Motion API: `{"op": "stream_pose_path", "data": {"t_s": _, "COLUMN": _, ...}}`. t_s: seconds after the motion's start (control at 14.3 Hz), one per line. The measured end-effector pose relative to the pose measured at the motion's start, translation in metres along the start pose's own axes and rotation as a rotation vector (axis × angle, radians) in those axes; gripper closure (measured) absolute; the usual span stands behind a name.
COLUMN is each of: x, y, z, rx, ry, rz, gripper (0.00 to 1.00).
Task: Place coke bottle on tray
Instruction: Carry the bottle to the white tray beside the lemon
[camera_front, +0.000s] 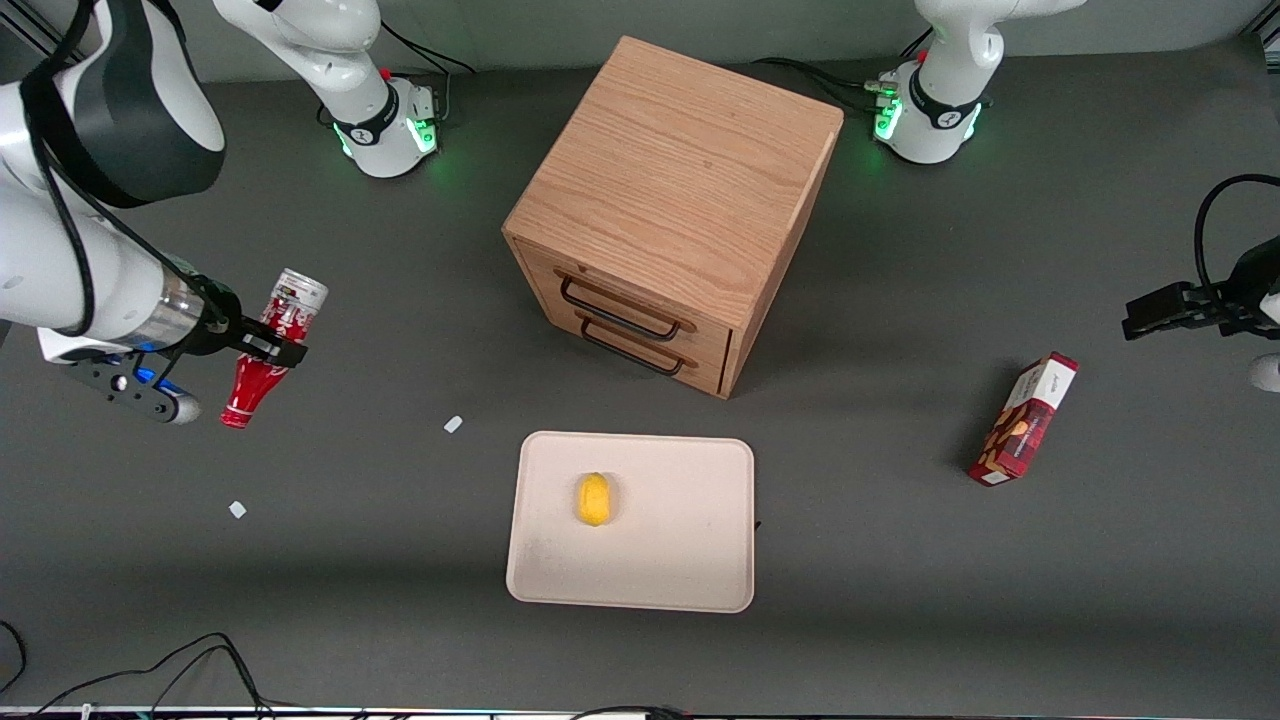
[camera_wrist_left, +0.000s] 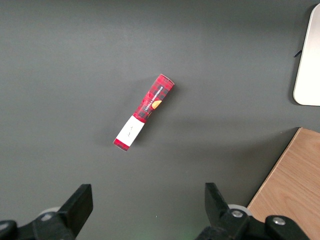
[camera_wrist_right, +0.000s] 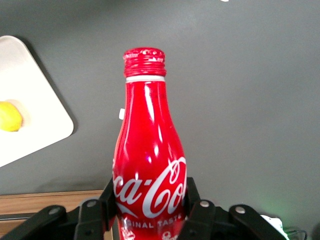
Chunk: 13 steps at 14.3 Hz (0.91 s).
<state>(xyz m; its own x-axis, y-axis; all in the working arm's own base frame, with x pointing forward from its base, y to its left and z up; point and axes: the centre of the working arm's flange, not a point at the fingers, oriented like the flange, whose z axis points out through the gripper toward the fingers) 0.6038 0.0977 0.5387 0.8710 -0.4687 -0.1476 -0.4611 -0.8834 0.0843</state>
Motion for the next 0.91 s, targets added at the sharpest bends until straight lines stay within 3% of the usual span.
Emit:
{"op": "stream_pose_path", "data": {"t_s": 0.21, "x": 0.013, "y": -0.028, "z": 0.019, "rx": 0.006, "ry": -0.026, "rz": -0.047, "gripper": 0.44}}
{"op": "stream_pose_path", "data": {"t_s": 0.56, "x": 0.025, "y": -0.146, "z": 0.128, "rx": -0.094, "ry": -0.045, "rz": -0.180, "gripper": 0.44}}
{"op": "stream_pose_path", "data": {"t_s": 0.7, "x": 0.028, "y": -0.188, "z": 0.171, "rx": -0.097, "ry": 0.004, "rz": -0.220, "gripper": 0.44}}
{"op": "stream_pose_path", "data": {"t_s": 0.91, "x": 0.039, "y": -0.221, "z": 0.214, "rx": -0.027, "ry": 0.067, "rz": -0.260, "gripper": 0.44}}
